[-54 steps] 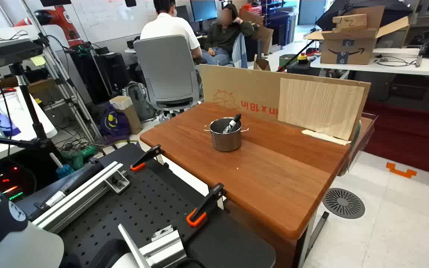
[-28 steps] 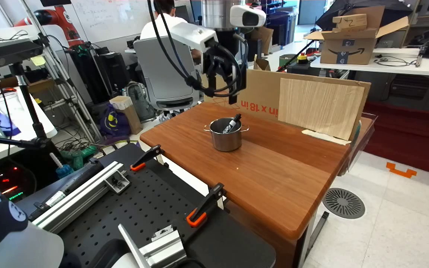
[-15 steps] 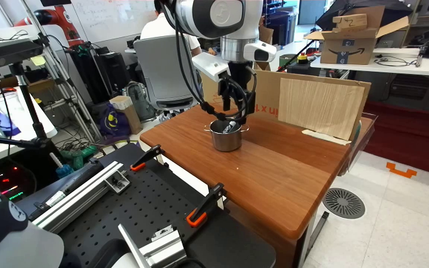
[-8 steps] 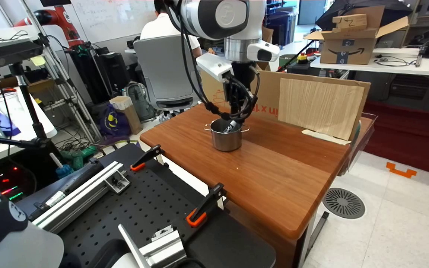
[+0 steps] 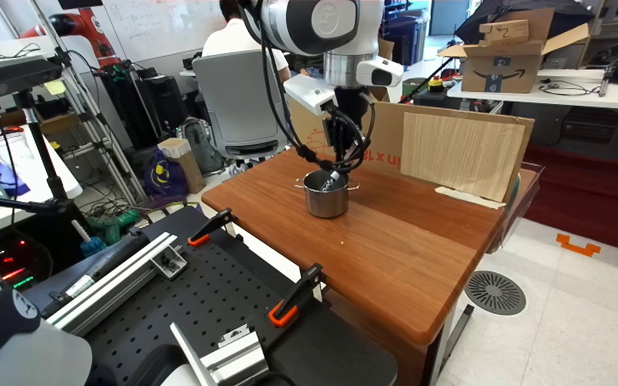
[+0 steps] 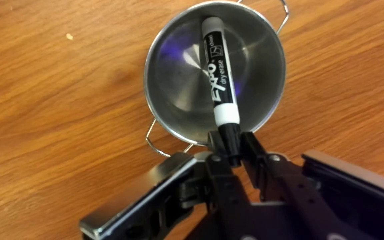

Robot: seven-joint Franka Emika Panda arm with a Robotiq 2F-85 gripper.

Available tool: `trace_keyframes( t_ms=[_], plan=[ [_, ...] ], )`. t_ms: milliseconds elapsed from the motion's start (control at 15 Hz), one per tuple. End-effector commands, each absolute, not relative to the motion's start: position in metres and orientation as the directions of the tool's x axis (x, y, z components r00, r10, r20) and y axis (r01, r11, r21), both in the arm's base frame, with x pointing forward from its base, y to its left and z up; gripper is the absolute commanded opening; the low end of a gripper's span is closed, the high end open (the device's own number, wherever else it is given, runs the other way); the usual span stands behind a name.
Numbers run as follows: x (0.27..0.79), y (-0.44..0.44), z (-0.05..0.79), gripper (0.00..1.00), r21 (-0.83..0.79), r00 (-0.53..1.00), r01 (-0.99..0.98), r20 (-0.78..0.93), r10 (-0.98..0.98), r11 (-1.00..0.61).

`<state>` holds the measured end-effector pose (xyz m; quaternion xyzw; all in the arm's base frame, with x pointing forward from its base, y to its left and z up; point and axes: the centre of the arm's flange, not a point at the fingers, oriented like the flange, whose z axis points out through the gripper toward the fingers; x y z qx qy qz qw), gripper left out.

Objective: Take the marker out of the pot

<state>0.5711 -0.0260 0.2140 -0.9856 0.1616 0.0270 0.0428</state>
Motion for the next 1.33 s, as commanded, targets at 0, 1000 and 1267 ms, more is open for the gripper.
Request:
trace_keyframes(
  t_ms=[0, 1000, 1267],
  plan=[
    [0.571, -0.023, 0.225, 0.05, -0.081, 0.95, -0.312, -0.049, -0.309, -0.946],
    [0.517, 0.043, 0.332, 0.05, -0.109, 0.971, -0.152, 0.167, -0.169, -0.982],
    [0.526, 0.075, 0.307, 0.05, -0.099, 0.983, -0.108, 0.136, -0.121, -0.989]
  ],
)
